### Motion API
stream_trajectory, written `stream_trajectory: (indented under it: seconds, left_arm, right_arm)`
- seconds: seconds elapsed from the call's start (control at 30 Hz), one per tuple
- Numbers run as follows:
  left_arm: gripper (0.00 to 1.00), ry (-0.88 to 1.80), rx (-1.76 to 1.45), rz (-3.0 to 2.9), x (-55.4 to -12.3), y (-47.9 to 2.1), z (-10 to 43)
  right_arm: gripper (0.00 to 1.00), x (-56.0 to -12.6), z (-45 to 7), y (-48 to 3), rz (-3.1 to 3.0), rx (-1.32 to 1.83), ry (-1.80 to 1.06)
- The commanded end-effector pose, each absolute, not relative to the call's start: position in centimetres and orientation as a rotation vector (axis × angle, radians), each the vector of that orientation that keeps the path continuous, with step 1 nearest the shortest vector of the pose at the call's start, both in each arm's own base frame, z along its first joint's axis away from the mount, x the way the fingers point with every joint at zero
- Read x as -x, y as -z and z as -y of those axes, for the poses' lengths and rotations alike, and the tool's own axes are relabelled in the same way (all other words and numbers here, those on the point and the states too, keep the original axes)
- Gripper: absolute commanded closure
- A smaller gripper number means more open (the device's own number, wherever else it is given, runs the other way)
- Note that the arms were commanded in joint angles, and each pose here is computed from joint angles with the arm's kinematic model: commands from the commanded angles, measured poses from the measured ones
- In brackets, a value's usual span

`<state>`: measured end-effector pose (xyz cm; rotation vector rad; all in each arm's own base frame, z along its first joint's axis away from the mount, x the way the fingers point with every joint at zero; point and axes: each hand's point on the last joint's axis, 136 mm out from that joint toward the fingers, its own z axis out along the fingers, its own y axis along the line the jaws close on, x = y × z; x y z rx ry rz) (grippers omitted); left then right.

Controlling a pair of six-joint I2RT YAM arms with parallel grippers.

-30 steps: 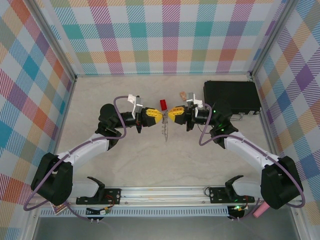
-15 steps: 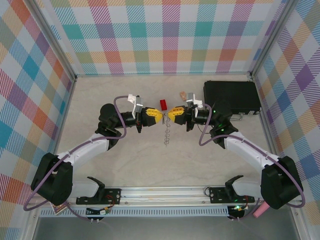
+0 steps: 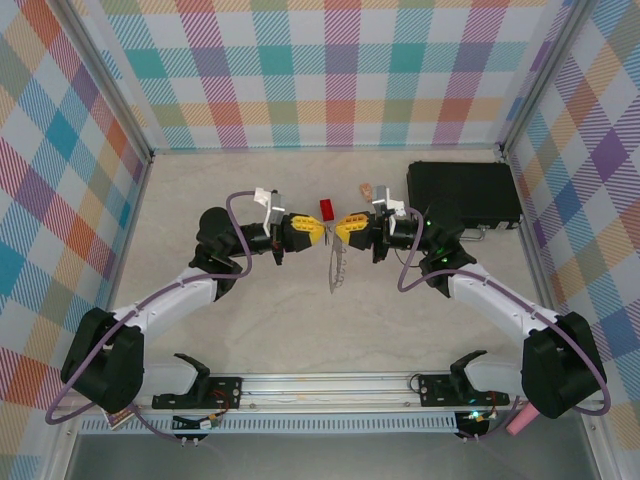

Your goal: Put the keys on the keyring

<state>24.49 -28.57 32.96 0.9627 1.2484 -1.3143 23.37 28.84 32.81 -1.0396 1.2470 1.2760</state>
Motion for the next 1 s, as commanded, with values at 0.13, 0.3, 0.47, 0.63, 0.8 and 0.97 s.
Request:
stream_trajectory:
  seconds: [0.13,0.3,0.47,0.63,0.8,0.97]
  left_arm:
    - [1.0,1.279,-0.982,-1.177,-24.21,-34.85,28.18]
    - [1.0,1.285,-0.987,-1.179,-24.22,-34.7,28.25]
    - [1.0,1.299,-0.995,-1.176,-24.05,-34.74,28.31]
    - [1.0,1.311,-1.0,-1.173,-23.93,-34.71,28.39]
    - [1.0,1.319,-1.006,-1.173,-23.89,-34.66,28.46]
    - [1.0,1.327,-1.012,-1.172,-23.78,-34.62,28.57]
  right_arm:
    - [1.0,-22.55,-28.85,-35.1,-1.139,1.08,-1.246]
    - [1.0,-22.49,-28.87,-35.11,-1.138,1.08,-1.248]
    - [1.0,-22.6,-28.95,-35.07,-1.141,1.077,-1.247]
    - [1.0,-22.63,-28.96,-35.14,-1.141,1.073,-1.245]
    - [1.0,-22.73,-28.92,-35.11,-1.143,1.067,-1.239]
    - [1.0,-22.8,-28.94,-35.06,-1.146,1.063,-1.239]
